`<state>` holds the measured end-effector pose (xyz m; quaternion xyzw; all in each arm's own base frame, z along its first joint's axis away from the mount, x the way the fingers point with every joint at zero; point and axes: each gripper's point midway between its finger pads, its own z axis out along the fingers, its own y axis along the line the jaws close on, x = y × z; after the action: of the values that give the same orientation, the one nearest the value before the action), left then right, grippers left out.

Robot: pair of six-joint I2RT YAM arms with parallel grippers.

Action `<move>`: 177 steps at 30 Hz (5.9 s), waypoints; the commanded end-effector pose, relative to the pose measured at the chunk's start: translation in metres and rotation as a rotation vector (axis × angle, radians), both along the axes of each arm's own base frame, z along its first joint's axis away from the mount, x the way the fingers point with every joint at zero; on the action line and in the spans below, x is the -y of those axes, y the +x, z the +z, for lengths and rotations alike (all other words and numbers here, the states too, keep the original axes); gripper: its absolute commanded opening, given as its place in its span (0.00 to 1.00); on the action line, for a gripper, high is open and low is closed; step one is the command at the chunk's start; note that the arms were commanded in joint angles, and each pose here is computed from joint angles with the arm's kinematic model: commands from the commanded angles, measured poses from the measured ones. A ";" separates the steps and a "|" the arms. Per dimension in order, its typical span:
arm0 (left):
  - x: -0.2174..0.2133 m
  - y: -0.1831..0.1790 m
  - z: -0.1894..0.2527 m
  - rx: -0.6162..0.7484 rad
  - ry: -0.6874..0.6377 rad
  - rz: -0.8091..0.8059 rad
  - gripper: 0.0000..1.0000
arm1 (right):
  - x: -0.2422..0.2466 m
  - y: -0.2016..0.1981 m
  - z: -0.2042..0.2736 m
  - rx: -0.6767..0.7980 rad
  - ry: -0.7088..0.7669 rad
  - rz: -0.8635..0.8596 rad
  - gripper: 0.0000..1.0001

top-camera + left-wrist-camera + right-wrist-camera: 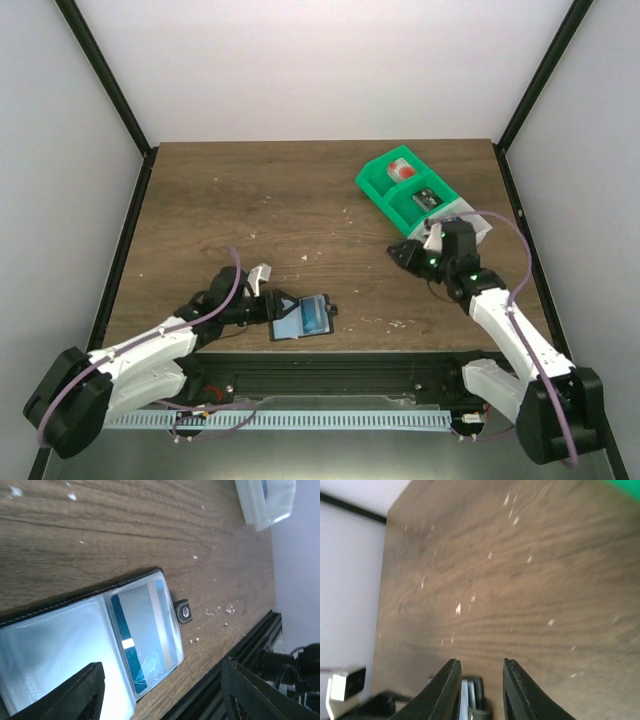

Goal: Take the credit cards out of the card holder

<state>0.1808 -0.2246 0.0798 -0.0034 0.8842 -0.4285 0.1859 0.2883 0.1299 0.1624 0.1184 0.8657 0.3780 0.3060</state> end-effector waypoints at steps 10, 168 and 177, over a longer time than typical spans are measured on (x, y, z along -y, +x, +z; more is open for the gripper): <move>0.014 -0.010 -0.010 -0.058 -0.189 -0.014 0.56 | -0.122 -0.078 -0.050 -0.112 0.000 0.315 0.24; 0.009 -0.002 -0.032 -0.078 -0.145 0.069 0.00 | -0.172 -0.143 -0.184 -0.475 -0.071 0.464 0.11; -0.005 0.005 -0.020 -0.011 -0.093 0.128 0.00 | -0.173 -0.140 -0.180 -0.461 -0.071 0.457 0.12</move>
<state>0.1703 -0.2232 0.0452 -0.0702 0.8665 -0.4674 0.1605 0.1677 0.3304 0.0252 -0.0326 0.8888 0.4542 0.0521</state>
